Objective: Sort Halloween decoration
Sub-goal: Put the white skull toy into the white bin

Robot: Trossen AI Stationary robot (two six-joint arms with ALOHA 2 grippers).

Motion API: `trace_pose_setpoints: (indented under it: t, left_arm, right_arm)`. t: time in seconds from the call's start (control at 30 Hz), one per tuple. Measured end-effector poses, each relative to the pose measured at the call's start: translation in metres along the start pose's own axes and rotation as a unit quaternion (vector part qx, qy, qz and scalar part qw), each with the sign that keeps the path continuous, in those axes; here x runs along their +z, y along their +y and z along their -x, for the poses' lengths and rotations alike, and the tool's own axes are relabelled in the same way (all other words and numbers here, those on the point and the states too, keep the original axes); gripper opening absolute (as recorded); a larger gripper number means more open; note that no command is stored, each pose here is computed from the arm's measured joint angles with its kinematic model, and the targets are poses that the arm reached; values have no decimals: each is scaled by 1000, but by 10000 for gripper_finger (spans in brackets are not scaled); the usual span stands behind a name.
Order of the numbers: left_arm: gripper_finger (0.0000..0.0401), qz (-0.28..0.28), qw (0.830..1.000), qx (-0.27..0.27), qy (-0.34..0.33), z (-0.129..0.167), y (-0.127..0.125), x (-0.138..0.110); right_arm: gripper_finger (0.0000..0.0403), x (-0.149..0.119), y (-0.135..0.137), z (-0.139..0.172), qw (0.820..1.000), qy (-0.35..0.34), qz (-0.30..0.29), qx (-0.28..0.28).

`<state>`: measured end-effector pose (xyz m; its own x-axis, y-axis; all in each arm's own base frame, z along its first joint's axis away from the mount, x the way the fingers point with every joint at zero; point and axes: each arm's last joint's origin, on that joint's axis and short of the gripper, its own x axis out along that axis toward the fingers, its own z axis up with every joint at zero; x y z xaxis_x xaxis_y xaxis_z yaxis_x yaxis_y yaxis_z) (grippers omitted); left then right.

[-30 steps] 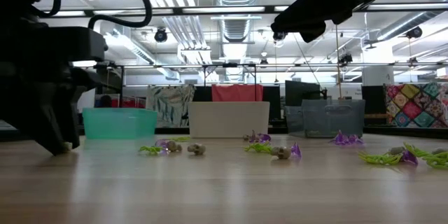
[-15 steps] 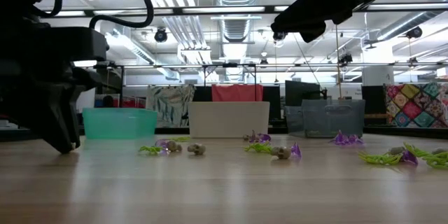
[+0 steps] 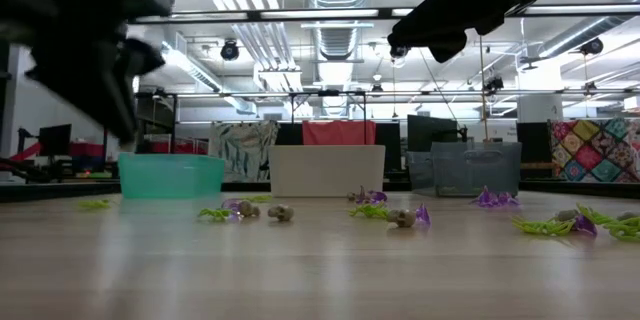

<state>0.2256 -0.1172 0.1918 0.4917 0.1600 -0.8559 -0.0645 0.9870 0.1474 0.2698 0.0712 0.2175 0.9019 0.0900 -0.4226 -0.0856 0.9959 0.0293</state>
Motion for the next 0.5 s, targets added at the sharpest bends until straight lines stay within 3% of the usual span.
trace_pose_setpoints:
  t: [0.27,0.5]
  left_arm:
    - [11,11,995,49,-84,48,43,24]
    - [11,63,987,102,-110,71,97,24]
  right_arm:
    - [75,0,0,0,1000,0,0,0]
    - [75,0,0,0,1000,0,1,0]
